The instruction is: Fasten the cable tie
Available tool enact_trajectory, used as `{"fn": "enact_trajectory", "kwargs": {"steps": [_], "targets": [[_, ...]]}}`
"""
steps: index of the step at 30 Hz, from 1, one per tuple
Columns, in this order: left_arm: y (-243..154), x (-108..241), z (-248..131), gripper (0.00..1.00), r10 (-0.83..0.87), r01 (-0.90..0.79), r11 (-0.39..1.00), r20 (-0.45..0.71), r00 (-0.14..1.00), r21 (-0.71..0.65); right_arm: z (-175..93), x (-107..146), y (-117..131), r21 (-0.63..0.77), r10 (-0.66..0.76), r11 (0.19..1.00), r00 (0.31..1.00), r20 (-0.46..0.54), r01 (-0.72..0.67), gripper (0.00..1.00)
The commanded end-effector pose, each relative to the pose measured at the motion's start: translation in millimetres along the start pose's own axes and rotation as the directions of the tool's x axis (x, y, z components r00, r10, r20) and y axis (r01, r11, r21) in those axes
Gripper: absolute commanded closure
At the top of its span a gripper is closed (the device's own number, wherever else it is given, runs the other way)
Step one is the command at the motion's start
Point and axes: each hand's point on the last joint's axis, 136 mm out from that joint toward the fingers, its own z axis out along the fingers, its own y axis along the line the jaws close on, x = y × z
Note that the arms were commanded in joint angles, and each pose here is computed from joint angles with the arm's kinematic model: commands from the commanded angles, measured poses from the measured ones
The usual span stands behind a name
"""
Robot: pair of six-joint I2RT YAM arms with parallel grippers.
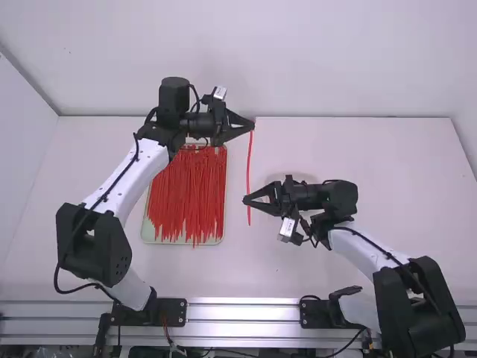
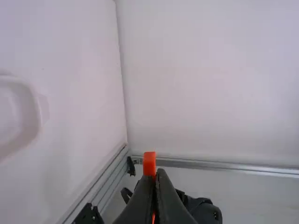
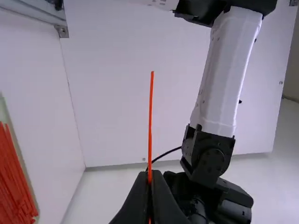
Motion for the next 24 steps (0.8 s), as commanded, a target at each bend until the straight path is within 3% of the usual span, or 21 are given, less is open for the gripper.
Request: {"fn": "enact_trajectory", "kwargs": {"steps": [1,8,17,24], "targets": [[-3.3,3.0,3.0,0.98,0.025,-0.025,1.0,-0.025,0.999,0.014,0.3,2.2,-0.4,0.01,0.046,0.999,0.999,-0.017,-0.046,1.0],[-3.4,3.0,3.0,0.98,0.041,-0.041,0.999,-0.025,0.999,0.015,0.0,2.8,-0.6,0.013,0.134,0.991,0.991,-0.019,-0.133,1.0],[-3.1,3.1,3.0,0.98,0.05,-0.049,0.999,-0.025,0.998,0.014,-0.1,3.0,-0.2,0.01,0.064,0.998,0.998,-0.02,-0.064,0.99],[-3.7,4.3,2.9,0.98,0.058,-0.057,0.998,-0.031,0.998,0.018,-0.5,3.4,-0.3,0.011,0.064,0.998,0.998,-0.022,-0.063,0.86]]}}
